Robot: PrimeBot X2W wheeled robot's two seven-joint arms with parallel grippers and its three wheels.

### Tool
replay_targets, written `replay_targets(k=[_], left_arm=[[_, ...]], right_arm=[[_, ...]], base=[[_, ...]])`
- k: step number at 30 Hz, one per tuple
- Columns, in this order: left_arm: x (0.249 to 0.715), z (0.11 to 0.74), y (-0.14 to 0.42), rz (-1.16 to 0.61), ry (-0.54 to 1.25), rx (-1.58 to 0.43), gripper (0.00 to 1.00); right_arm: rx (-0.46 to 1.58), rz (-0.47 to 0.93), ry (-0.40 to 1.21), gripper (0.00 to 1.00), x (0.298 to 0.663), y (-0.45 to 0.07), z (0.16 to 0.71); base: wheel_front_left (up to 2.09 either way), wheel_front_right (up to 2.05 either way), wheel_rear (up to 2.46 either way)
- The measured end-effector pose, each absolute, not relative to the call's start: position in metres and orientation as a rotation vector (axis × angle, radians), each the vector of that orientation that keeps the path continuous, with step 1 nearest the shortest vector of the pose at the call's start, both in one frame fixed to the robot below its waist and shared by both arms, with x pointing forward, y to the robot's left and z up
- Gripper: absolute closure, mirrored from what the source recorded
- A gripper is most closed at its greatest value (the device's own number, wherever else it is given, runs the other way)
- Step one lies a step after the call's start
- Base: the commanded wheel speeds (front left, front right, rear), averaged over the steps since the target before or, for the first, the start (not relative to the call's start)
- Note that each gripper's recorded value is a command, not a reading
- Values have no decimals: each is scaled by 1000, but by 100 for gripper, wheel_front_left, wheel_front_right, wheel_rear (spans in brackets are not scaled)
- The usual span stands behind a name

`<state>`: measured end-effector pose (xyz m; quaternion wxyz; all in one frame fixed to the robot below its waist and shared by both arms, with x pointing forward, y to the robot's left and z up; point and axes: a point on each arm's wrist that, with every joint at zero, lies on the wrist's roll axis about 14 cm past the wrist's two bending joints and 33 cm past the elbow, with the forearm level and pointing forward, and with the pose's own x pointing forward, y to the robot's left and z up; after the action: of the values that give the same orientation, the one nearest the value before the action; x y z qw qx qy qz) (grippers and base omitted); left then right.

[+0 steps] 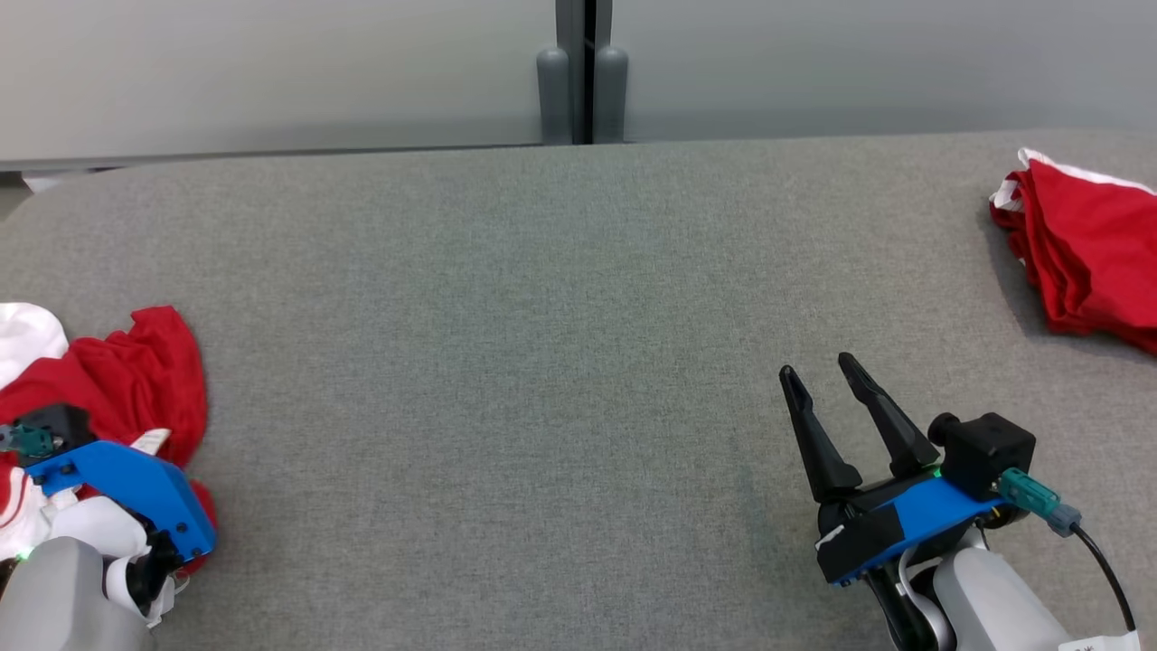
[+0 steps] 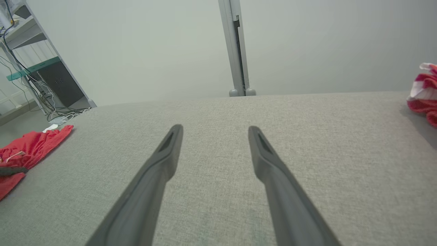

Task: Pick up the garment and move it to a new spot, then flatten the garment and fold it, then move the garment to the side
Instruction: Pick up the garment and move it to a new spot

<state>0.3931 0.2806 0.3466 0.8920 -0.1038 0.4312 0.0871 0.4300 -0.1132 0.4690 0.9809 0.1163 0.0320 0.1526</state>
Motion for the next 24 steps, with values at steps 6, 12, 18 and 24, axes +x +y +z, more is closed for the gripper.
replay_targets(k=[6, 12, 18, 24], left_arm=[[405, 390, 298, 181, 719, -163, 100], [423, 454, 295, 131, 509, -105, 100], [437, 511, 263, 25, 354, -52, 100], [451, 552, 187, -158, 245, -63, 100]], right_arm=[[237, 323, 30, 0, 422, -107, 484], [236, 339, -4, 0, 409, -101, 499], [236, 309, -33, 0, 395, -111, 509], [232, 230, -50, 0, 385, -140, 511]], base=[[0, 0, 0], [0, 0, 0], [0, 0, 0], [0, 0, 0]])
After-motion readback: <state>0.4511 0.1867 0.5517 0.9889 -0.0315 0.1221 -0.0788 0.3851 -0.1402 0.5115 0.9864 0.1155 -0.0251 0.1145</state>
